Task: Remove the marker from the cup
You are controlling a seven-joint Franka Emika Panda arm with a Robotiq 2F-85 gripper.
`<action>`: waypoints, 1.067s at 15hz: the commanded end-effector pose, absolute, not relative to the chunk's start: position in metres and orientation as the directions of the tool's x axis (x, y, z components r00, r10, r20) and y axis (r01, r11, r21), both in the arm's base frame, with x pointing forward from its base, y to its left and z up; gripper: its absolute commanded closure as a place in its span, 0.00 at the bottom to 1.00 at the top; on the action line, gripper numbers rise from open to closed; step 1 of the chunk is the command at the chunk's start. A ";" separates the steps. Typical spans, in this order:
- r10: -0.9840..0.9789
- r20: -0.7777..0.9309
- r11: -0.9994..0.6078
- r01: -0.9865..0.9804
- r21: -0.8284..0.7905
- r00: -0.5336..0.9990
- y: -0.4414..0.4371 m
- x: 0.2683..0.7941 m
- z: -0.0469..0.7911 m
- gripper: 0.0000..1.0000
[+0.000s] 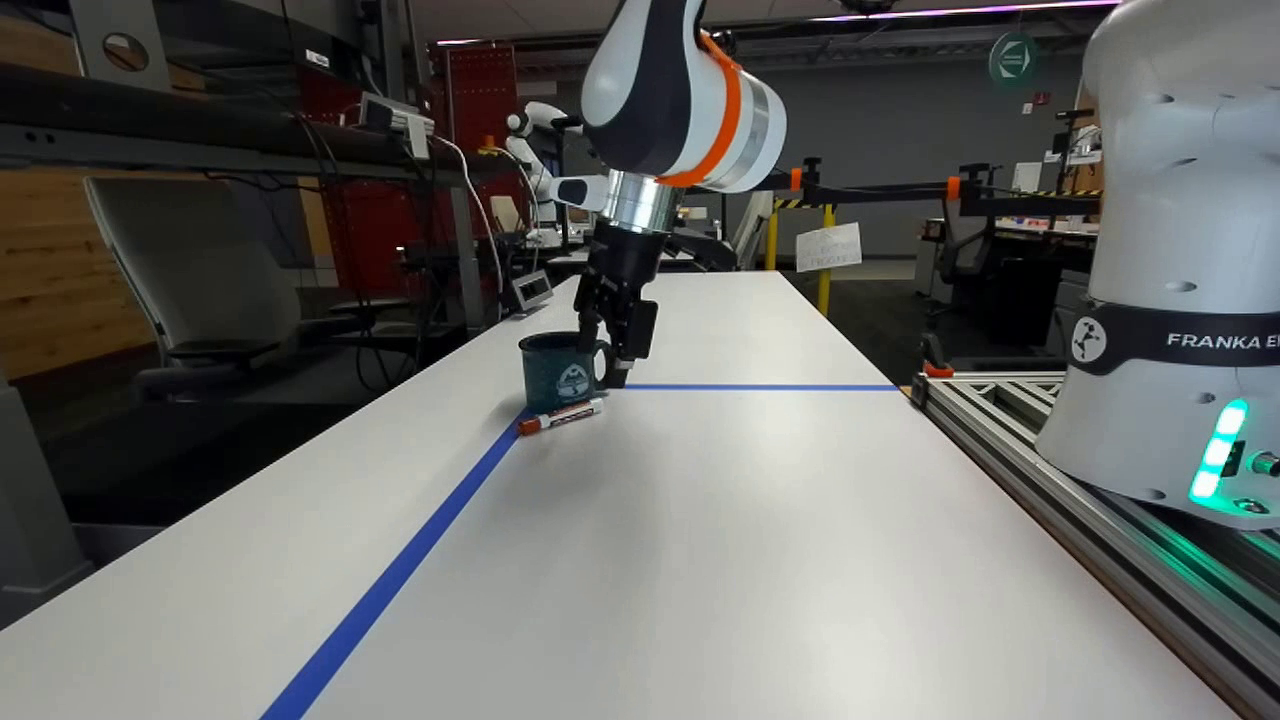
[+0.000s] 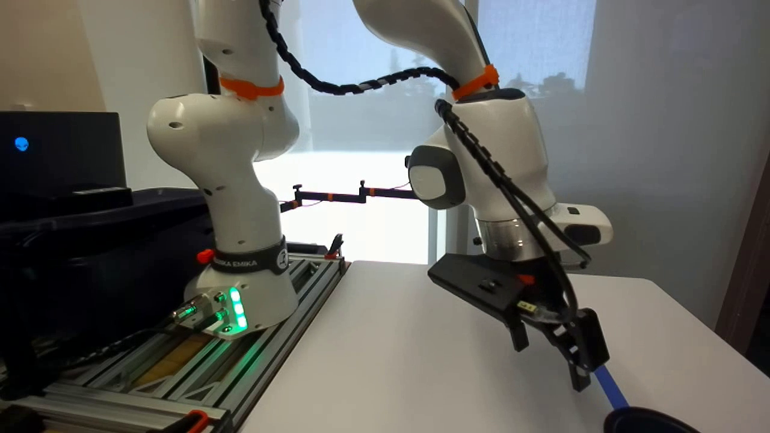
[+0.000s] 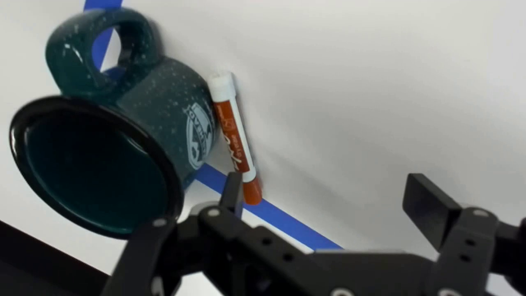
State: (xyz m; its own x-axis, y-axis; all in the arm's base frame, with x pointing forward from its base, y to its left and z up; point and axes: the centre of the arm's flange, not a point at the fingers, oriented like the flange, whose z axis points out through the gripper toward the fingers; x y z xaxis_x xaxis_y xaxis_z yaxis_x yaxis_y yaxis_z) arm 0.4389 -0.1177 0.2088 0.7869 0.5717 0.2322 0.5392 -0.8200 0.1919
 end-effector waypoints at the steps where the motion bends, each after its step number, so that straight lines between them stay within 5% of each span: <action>1: 0.404 0.204 -0.911 0.371 0.181 0.892 -0.093 0.449 0.246 0.00; 9: 0.105 0.156 -0.993 0.095 0.070 0.982 -0.079 0.453 0.247 0.00; 16: 0.111 0.164 -0.992 0.099 0.082 0.980 -0.091 0.452 0.213 0.00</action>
State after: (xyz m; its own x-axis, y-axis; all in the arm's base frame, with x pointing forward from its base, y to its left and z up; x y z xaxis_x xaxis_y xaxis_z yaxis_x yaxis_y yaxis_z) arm 0.4520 -0.0912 0.2129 0.9801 0.1112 0.1643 0.0988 -0.9917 0.0820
